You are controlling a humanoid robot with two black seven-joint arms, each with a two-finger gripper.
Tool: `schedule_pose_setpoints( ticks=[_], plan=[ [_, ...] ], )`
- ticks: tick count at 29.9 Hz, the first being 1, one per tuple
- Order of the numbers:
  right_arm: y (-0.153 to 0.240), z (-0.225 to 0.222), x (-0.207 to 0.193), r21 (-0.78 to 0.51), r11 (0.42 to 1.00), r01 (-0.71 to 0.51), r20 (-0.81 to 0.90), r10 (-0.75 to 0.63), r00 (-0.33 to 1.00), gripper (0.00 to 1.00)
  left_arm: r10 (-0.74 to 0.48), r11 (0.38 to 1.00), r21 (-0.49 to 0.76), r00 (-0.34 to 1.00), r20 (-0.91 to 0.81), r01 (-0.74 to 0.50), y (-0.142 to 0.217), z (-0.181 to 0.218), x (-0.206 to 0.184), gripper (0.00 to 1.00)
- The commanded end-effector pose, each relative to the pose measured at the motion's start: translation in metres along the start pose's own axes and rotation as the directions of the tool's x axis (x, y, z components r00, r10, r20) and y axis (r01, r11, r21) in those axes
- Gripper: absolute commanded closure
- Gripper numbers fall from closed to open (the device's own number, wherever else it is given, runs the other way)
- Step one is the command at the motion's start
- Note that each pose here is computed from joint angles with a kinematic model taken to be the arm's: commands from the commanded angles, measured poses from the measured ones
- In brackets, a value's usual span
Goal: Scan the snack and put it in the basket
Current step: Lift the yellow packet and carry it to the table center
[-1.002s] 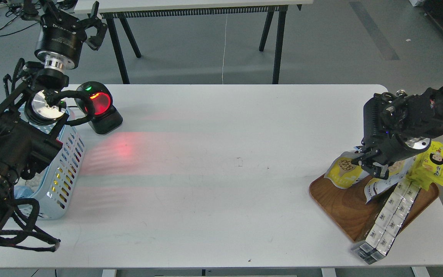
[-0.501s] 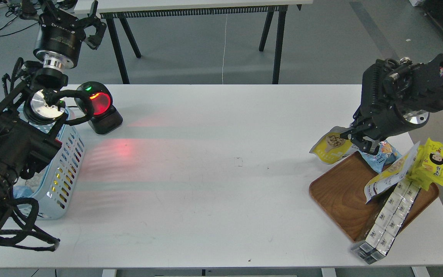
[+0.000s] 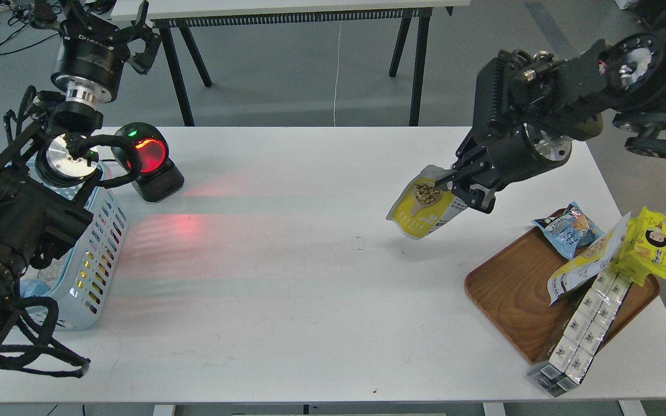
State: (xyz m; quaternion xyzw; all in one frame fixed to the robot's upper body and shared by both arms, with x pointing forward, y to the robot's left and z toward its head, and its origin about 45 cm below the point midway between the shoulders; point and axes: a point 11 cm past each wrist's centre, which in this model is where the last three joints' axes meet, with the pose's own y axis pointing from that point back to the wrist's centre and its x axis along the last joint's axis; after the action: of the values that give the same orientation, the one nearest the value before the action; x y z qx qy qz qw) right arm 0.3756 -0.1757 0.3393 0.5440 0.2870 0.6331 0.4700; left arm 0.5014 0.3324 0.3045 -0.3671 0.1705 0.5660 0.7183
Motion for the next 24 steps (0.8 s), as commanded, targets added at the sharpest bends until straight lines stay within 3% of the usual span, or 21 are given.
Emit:
schedule_pose_setpoints(
  ticks=[1,16,24],
  plan=[
    [-0.012,-0.007,0.014,0.027,1.0,0.011,-0.041,-0.01,0.999,1.0,0.001,1.0,0.001,1.0,-0.001,-0.001,0.001,-0.001,0.0,0.0],
    [-0.066,-0.008,0.084,0.039,0.999,-0.012,-0.113,0.016,0.993,1.0,0.006,1.0,-0.003,1.0,0.004,-0.006,0.002,0.002,0.003,0.0],
    [-0.097,-0.008,0.094,0.032,0.999,-0.01,-0.127,0.014,0.992,1.0,0.006,1.0,-0.007,1.0,0.013,-0.006,0.002,0.007,0.004,0.0]
  ],
)
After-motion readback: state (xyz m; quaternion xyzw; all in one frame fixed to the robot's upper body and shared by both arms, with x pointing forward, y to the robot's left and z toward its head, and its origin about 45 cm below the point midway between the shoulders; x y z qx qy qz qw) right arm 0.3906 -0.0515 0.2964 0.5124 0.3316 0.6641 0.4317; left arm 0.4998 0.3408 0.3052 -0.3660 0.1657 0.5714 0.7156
